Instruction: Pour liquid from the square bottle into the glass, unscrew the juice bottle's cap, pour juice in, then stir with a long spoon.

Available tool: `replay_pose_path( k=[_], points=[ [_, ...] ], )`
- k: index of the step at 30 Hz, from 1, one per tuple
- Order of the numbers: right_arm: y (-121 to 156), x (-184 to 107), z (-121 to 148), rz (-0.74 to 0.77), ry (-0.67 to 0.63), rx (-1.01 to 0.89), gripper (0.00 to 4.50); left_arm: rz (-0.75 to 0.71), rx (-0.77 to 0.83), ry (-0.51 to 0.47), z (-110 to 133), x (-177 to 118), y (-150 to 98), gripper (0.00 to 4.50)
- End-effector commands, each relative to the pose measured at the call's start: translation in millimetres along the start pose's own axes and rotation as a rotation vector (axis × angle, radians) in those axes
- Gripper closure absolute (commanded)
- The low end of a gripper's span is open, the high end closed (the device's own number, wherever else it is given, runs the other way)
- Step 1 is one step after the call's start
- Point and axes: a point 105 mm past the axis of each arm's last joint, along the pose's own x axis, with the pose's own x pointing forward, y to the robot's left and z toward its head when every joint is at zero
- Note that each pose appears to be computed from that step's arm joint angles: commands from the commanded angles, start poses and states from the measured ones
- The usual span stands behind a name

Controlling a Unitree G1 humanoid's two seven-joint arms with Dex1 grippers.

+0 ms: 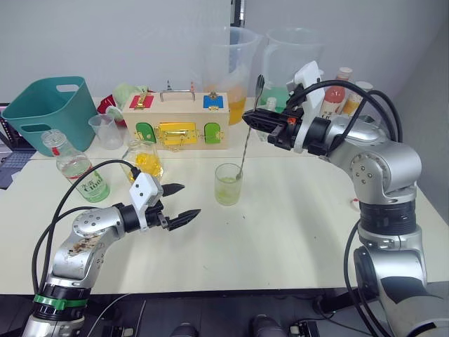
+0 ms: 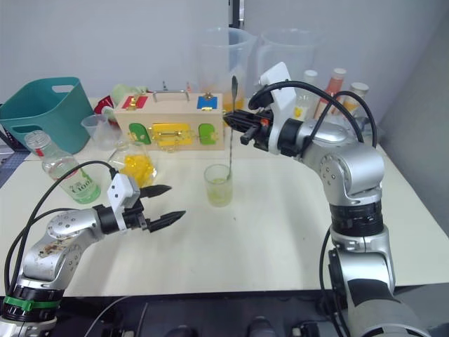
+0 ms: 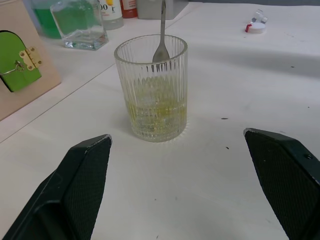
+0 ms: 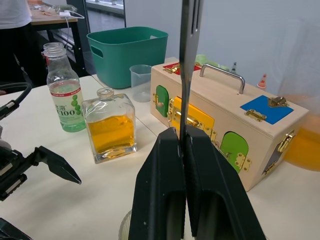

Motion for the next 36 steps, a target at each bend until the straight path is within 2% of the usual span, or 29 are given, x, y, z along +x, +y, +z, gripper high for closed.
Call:
replay_pose_path(
  k=[1,10,15,22,27,36],
  points=[
    [6.2,-4.3,26.5,0.019,-0.072,-0.047,4.5,0.016,0.047,-0.047,15.2,0.8,4.6,0.01],
    [-5.2,-24.6,67.0,0.037,-0.132,0.019,4.5,0.005,0.059,-0.064,23.6,1.0,3.7,0.01],
    [-23.6,-44.5,75.1,-0.014,-0.054,0.043,4.5,-0.09,0.041,-0.086,37.6,1.4,-13.2,0.01],
    [-24.1,-73.2,70.5,-0.001,0.159,0.14,4.5,-0.173,0.042,-0.096,52.8,-3.6,-23.9,0.01],
    [-34.7,-95.5,44.7,-0.091,0.353,0.257,4.5,-0.195,0.055,-0.119,65.1,-3.9,-28.6,0.01],
    [-36.4,-99.6,40.1,-0.1,0.387,0.27,4.5,-0.205,0.044,-0.124,68.1,-2.9,-31.6,0.01]
  ],
)
